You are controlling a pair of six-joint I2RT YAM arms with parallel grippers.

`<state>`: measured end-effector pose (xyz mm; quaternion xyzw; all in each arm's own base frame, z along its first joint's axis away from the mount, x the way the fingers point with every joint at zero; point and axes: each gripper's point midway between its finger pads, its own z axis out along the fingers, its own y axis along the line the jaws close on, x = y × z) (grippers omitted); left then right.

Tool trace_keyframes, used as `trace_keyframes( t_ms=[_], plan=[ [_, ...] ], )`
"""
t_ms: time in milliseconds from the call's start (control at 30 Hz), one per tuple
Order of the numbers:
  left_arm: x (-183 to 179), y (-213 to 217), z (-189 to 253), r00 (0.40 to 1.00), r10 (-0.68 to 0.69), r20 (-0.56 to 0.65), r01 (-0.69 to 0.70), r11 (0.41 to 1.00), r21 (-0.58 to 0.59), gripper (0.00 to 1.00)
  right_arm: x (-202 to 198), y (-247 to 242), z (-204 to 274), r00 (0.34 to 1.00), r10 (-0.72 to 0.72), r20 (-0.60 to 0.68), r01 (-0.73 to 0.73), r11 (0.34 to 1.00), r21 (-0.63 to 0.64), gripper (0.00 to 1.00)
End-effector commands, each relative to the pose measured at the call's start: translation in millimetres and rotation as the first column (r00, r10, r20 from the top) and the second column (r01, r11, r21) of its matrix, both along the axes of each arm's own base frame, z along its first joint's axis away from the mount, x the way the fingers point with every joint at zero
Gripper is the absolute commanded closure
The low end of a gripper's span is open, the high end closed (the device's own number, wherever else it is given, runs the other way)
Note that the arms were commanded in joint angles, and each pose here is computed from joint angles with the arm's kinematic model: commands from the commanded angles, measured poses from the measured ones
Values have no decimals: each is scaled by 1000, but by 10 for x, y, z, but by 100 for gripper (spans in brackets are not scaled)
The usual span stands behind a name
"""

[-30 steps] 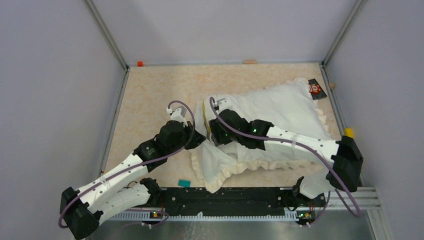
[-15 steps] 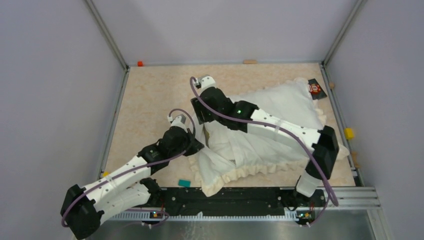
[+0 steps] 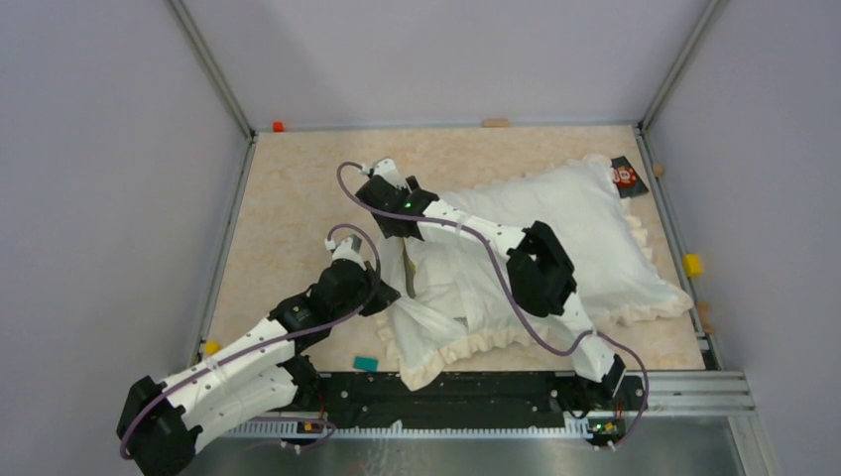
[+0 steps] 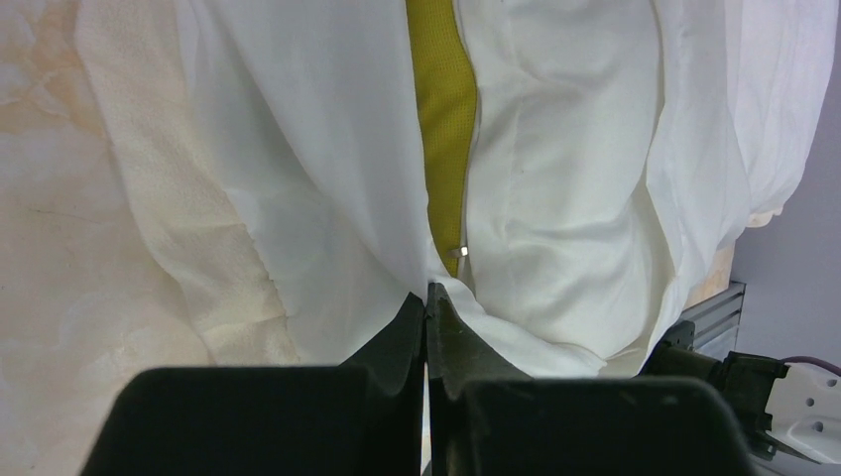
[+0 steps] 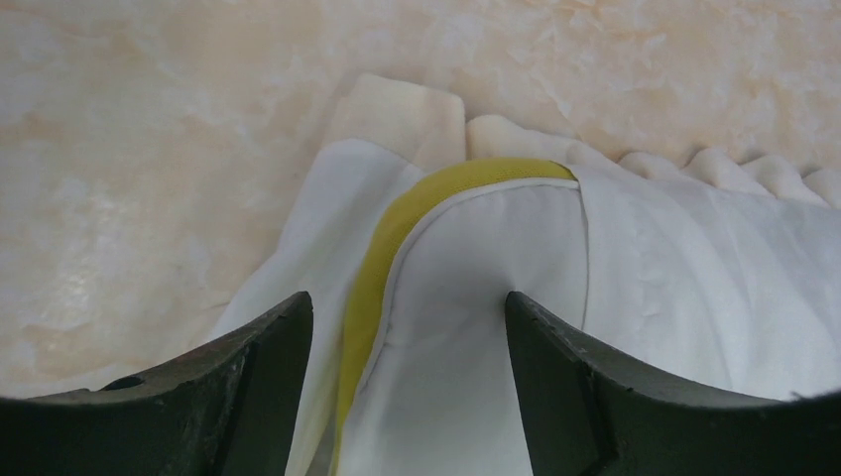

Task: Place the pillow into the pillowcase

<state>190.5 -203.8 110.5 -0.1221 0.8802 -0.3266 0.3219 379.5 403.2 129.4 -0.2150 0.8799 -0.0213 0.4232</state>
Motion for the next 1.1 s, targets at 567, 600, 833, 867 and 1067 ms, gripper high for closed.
trace_keyframes(
  t_ms=[567,600,833,867,1067],
  plan=[
    [58,-121,47,998,-57,29,57,998,-3,100,-439,-430,708,1000,4,7,-7,912,411,100],
    [63,-136,53,998,-63,31,63,998,-5,100,-472,-428,739,1000,16,7,-17,905,426,100],
    [75,-220,139,994,-100,53,101,995,-26,75,-649,-474,689,998,60,-6,-51,881,471,100],
    [66,-243,173,992,-114,62,116,993,-35,68,-666,-474,691,998,65,-7,-54,877,477,100],
    [159,-267,401,981,-133,142,136,991,-15,46,-695,-494,731,997,71,-4,-60,874,482,100]
  ],
)
